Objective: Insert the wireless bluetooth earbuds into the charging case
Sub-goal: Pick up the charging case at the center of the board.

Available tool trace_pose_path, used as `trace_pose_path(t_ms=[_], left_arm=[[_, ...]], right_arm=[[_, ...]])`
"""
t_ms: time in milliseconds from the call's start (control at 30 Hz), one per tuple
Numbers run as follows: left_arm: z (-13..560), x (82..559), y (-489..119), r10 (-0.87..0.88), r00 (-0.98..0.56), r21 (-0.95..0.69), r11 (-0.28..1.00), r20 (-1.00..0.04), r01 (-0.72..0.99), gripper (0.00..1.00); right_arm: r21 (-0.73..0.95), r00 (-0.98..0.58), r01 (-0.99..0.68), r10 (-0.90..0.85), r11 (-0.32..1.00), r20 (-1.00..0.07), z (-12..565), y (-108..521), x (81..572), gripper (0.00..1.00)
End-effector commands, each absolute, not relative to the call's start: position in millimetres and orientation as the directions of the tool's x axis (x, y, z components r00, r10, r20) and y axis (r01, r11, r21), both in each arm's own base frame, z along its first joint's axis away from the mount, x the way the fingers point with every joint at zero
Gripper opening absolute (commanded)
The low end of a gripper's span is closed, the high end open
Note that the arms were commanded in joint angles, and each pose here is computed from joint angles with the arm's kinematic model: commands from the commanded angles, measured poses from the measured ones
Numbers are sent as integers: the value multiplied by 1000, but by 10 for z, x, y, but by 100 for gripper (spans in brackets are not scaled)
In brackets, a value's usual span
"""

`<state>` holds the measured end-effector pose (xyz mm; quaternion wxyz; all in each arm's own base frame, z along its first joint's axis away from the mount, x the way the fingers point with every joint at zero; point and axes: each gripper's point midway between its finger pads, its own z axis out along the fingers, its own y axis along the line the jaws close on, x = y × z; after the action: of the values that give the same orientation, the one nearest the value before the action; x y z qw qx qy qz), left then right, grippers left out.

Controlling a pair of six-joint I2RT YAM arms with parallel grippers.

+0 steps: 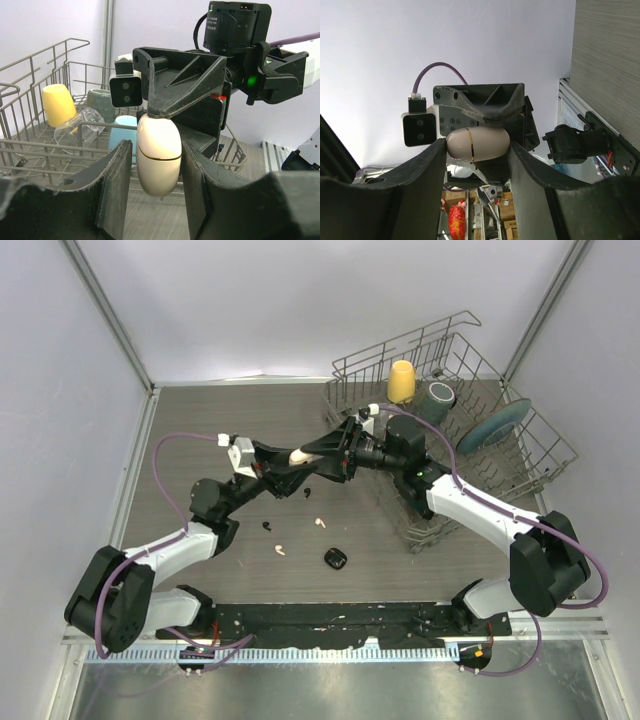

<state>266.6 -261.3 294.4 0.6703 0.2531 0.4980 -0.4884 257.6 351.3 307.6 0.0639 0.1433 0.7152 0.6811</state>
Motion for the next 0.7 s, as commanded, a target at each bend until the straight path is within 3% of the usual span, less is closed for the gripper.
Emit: trace_pose_path(t_ms=[0, 133, 300, 433, 567, 667], left_arm=[[3088, 2699, -2628, -420, 70, -115, 400, -905, 909, 43], [3063, 2718, -2628, -418, 66, -121, 405, -906, 906, 35], [3039, 2743, -2630, -418, 60, -130, 411, -907, 902, 17], [3016, 2748, -2632, -415, 57, -131, 412, -908, 902, 15], [2993, 2749, -2616, -411, 65, -127, 422, -909, 898, 0], [2976, 2735, -2592, -408, 76, -120, 433, -910, 893, 0]], right_arm=[[999, -961, 39, 273, -35, 47, 3375, 3489, 2493, 1], [998, -961, 40, 272, -40, 49, 3378, 3490, 2494, 1], [998, -962, 45, 269, -39, 54, 3368, 3494, 2495, 1], [998, -962, 46, 268, -40, 55, 3375, 3495, 2492, 1], [998, -963, 50, 262, -38, 58, 3357, 3503, 2492, 2], [998, -965, 50, 257, -38, 58, 3346, 3504, 2485, 20]])
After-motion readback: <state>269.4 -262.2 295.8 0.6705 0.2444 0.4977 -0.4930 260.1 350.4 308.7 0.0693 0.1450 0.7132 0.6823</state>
